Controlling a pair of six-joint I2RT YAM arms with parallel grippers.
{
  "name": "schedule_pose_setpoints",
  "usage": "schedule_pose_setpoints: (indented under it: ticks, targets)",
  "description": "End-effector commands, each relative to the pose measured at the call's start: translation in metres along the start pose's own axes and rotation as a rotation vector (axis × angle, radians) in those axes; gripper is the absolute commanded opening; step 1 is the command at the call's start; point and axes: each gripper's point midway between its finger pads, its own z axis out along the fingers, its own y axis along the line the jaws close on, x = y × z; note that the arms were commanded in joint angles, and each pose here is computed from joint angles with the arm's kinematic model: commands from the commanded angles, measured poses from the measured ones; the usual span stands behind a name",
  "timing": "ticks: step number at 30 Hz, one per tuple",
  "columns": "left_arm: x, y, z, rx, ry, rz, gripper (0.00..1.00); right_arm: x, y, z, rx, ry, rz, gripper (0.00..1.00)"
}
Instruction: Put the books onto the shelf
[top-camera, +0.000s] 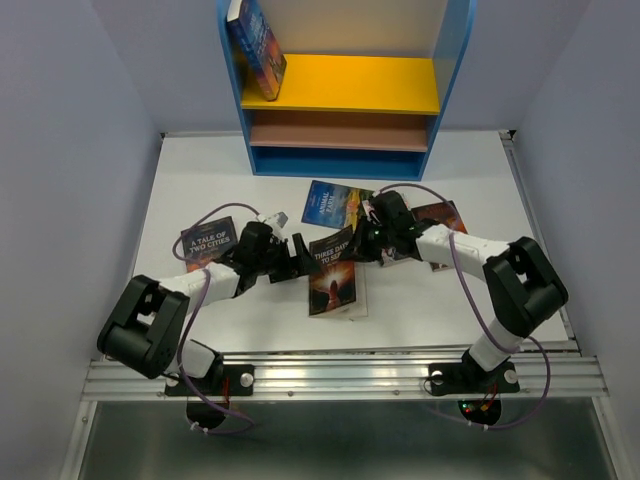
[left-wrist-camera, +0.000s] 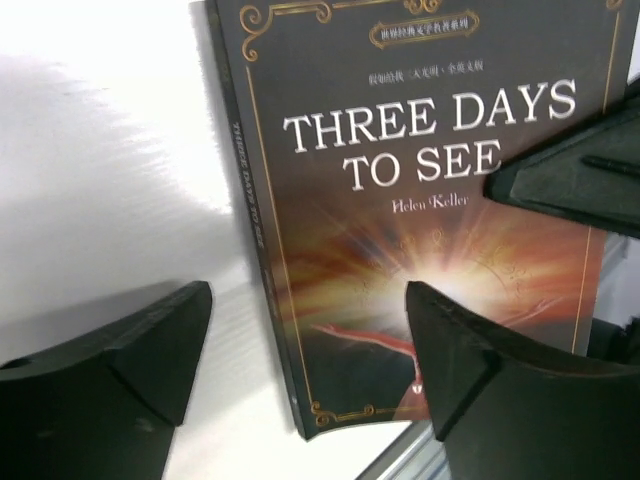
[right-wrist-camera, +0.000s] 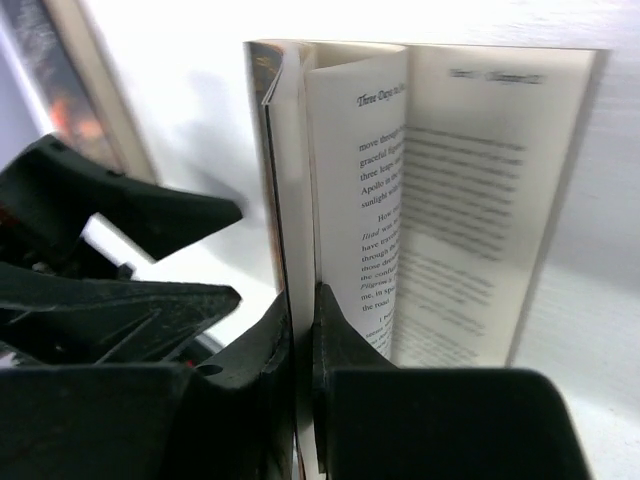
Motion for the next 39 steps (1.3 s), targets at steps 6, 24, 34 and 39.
schedule_pose_setpoints:
  ticks: [6,24,34,39]
  targets:
    - [-0.017,-0.034,-0.028,0.232,-0.097,0.046,0.99,-0.02,0.077,-0.06,-0.424,-0.051,-0.177,0.01]
    - [-0.03,-0.109,-0.085,0.607,-0.225,0.198,0.99,-0.023,0.133,-0.136,-0.788,-0.081,-0.284,0.01]
    - [-0.037,-0.141,-0.115,0.743,-0.279,0.259,0.55,-0.019,0.138,-0.143,-0.834,-0.075,-0.322,0.01]
    - [-0.043,-0.15,-0.126,0.766,-0.32,0.29,0.0,-0.018,0.133,-0.137,-0.828,-0.069,-0.332,0.12]
